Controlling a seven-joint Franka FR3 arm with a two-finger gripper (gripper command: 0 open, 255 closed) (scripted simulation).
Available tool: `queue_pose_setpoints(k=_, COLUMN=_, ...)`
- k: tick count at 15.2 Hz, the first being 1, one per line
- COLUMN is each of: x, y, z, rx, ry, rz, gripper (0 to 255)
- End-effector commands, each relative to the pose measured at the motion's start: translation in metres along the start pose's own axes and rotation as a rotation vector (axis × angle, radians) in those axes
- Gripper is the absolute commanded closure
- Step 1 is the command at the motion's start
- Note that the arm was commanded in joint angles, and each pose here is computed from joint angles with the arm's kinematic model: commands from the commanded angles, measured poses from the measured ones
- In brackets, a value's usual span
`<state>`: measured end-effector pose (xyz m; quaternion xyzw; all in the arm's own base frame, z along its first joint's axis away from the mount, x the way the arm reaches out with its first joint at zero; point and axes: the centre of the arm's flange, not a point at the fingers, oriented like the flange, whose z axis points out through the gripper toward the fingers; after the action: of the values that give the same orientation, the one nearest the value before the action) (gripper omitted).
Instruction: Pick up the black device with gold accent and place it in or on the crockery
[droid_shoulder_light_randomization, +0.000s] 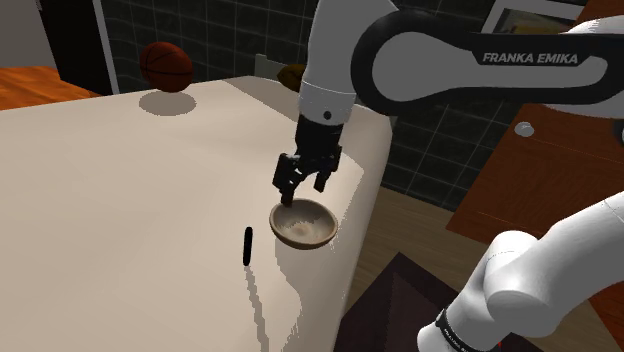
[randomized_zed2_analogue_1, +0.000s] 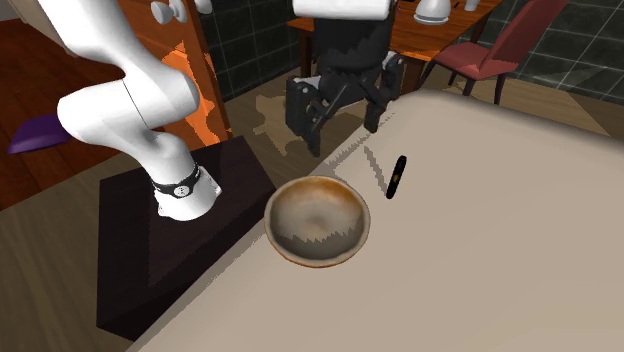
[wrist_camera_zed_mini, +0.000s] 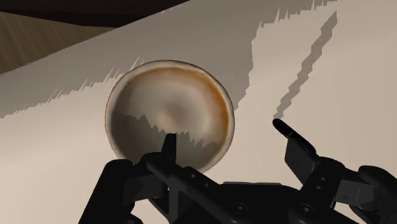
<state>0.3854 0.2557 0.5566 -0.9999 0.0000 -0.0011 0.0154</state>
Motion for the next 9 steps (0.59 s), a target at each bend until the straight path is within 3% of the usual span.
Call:
queue_pose_setpoints(k=1, x=0.010, y=-0.024, z=0.009, rx=-0.008, ry=0.000, rz=0.004, gripper=0)
queue_pose_setpoints(k=7, x=0.034, y=-0.101, z=0.033, rx=-0.035, ry=-0.001, rz=0.010, gripper=0)
queue_pose_setpoints(k=9, x=0.035, y=-0.105, z=0.040, rx=-0.037, ry=-0.001, rz=0.010, gripper=0)
